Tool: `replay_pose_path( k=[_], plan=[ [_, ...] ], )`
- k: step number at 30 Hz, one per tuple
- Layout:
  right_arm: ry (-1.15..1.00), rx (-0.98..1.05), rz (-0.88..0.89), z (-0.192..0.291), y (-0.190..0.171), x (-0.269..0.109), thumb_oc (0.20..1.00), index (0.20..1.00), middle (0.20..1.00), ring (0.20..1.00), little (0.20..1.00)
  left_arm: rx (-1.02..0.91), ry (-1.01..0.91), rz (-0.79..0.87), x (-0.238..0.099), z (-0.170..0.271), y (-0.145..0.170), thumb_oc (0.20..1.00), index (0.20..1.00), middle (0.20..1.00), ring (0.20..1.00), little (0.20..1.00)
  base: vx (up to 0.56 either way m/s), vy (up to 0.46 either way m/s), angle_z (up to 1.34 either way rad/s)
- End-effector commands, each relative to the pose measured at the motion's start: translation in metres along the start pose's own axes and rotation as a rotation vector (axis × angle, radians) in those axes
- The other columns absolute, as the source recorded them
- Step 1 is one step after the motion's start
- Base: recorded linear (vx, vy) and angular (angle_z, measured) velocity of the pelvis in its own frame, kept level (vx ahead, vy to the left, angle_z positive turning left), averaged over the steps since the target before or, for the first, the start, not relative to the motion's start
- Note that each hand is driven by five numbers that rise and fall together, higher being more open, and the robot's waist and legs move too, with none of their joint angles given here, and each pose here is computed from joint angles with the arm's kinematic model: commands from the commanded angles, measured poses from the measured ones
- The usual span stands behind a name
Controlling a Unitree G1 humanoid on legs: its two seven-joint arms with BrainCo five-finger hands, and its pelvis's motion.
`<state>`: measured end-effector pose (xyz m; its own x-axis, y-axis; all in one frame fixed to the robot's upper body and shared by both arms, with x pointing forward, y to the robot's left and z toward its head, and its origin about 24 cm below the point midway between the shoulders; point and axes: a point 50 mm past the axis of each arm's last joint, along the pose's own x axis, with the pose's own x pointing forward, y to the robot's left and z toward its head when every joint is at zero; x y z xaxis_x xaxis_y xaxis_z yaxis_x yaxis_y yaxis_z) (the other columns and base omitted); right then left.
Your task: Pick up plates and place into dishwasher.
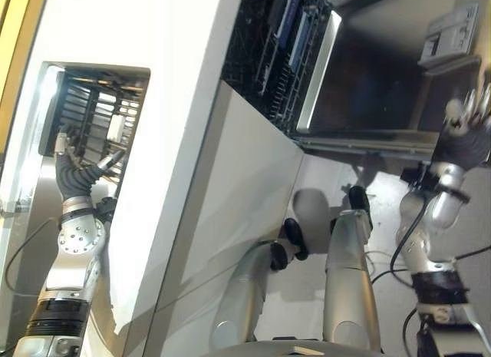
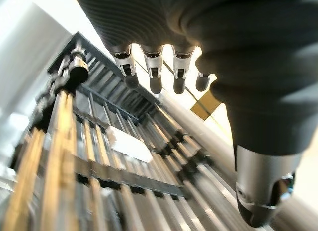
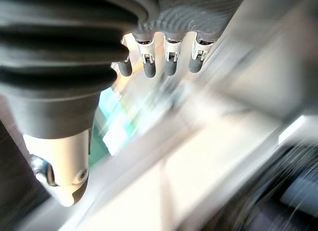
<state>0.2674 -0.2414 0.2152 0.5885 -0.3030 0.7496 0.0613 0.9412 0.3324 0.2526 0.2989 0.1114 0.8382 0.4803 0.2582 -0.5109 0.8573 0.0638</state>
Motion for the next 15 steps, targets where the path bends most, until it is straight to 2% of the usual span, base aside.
replay_pose_path(
  k=[1,15],
  plan=[
    [-0.107,0.081,0.166,0.025,0.032,0.021,1.000,1.000,1.000,1.000,1.000,-0.160,-0.091,-0.044,0.000,0.021,-0.018,1.000,1.000,1.000,1.000,1.000,0.07,-0.002,0.12],
    [0.056,0.096,0.215,-0.005,0.051,0.001,1.000,1.000,1.000,1.000,1.000,-0.123,-0.061,-0.070,-0.004,0.016,-0.030,1.000,1.000,1.000,1.000,1.000,0.06,0.010,0.21]
  ],
)
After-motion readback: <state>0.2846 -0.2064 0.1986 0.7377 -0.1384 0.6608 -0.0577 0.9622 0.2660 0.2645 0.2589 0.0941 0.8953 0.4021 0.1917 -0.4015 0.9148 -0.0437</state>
